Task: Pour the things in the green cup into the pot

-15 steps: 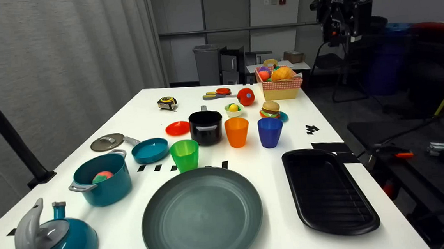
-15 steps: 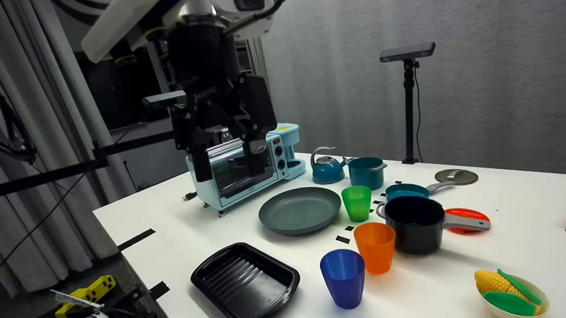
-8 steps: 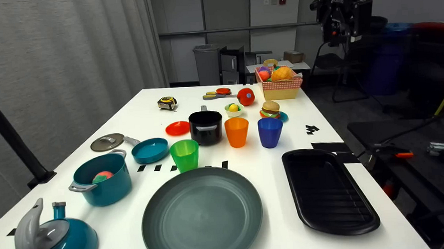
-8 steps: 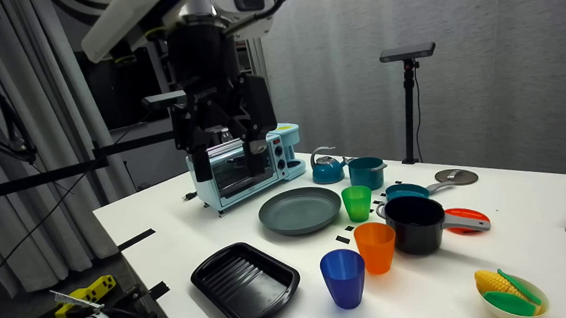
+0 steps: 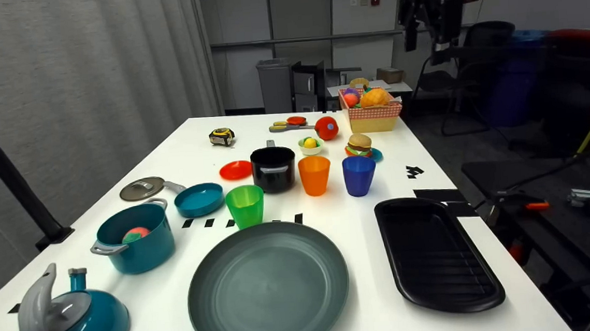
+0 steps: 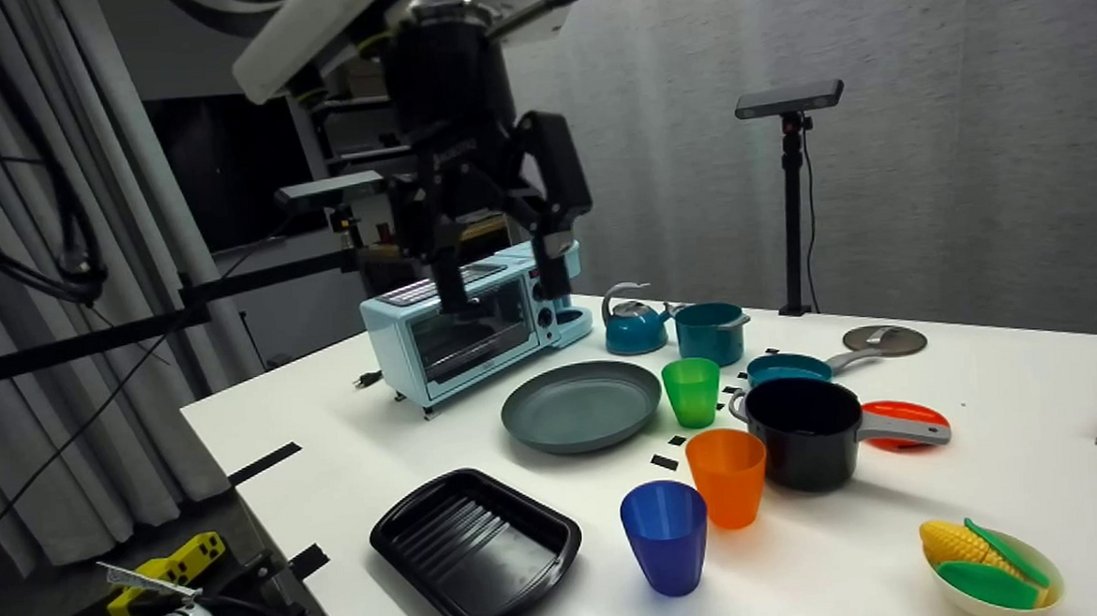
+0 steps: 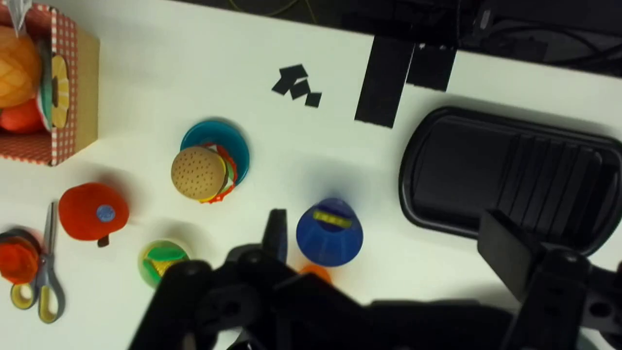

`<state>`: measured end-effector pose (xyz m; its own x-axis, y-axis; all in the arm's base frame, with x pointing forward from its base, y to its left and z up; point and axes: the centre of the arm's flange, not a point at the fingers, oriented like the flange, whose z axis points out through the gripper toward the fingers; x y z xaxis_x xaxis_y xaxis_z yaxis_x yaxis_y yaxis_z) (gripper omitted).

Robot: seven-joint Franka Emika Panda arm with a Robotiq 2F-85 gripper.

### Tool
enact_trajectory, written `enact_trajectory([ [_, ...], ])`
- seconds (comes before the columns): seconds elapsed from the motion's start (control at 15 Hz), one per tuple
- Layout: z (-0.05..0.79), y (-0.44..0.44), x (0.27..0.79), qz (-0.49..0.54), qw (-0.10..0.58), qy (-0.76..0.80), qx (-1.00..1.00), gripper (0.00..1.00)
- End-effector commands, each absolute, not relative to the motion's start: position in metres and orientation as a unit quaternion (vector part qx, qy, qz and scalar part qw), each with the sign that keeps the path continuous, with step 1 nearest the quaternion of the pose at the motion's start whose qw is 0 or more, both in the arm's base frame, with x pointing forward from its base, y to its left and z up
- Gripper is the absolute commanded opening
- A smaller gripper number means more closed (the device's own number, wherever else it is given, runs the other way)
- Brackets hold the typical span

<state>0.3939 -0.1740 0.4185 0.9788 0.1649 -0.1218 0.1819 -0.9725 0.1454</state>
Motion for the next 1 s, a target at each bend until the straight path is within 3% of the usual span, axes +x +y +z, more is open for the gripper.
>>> enact_trajectory([
  [0.0, 0.421, -0.195, 0.485, -0.031, 0.061, 0.062, 0.996, 1.0],
  [0.2, 0.417, -0.199, 0.542, -0.017, 0.058, 0.053, 0.997, 1.0],
  [0.27, 0.415, -0.186, 0.488, -0.02, 0.062, 0.063, 0.996, 1.0],
  [0.47, 0.405, -0.19, 0.522, -0.022, 0.064, 0.062, 0.996, 1.0],
  [0.93, 0.381, -0.176, 0.548, -0.042, 0.08, 0.098, 0.991, 1.0],
])
